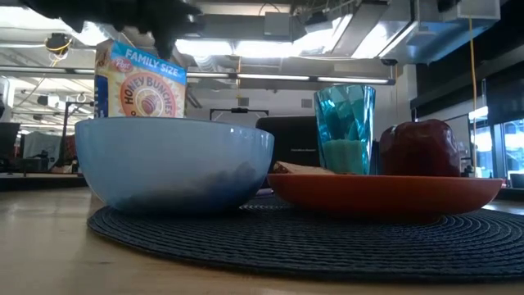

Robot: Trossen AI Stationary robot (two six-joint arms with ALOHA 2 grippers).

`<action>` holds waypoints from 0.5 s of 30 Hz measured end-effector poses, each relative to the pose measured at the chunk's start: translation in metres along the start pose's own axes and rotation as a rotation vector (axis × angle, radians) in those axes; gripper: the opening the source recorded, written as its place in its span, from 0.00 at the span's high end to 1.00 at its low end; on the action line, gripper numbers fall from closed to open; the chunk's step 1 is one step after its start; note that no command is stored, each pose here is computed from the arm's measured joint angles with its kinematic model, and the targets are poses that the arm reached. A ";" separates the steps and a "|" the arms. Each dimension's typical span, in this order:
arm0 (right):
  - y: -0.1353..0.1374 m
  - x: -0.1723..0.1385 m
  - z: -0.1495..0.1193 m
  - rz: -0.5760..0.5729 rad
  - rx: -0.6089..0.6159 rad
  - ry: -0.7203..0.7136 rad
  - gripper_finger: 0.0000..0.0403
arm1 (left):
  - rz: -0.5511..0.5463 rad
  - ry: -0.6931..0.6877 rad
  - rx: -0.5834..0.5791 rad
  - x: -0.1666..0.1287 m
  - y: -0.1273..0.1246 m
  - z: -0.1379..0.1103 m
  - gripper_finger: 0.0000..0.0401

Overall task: Arrange a breakfast setting
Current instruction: Return to Home Position

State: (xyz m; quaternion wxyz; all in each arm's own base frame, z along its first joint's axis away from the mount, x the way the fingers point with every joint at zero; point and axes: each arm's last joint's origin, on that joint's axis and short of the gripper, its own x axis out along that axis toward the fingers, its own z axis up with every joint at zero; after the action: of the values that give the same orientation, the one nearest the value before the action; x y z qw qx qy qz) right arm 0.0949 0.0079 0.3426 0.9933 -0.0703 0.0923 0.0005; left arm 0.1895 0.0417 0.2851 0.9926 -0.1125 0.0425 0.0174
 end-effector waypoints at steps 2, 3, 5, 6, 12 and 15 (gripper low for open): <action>0.003 -0.003 0.001 0.115 -0.034 -0.047 1.00 | -0.033 -0.047 0.065 -0.005 -0.005 0.006 0.69; 0.004 -0.003 0.001 0.139 -0.036 -0.072 1.00 | -0.049 -0.068 0.096 -0.010 -0.008 0.009 0.69; 0.005 -0.002 -0.006 0.143 -0.032 -0.103 1.00 | -0.074 -0.095 0.148 -0.018 -0.013 0.013 0.69; 0.006 -0.001 -0.010 0.140 -0.017 -0.124 1.00 | -0.089 -0.104 0.164 -0.022 -0.015 0.013 0.69; 0.011 0.011 -0.041 0.132 0.086 -0.275 1.00 | -0.152 -0.135 0.203 -0.043 -0.023 -0.008 0.69; 0.014 0.017 -0.058 0.135 0.134 -0.304 1.00 | -0.163 -0.172 0.188 -0.053 -0.022 -0.020 0.69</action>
State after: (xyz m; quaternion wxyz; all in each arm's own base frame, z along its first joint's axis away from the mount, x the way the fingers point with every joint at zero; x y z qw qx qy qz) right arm 0.1013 0.0132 0.2811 0.9959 0.0031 -0.0544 0.0718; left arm 0.1361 0.0140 0.2750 0.9968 -0.0205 -0.0507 -0.0578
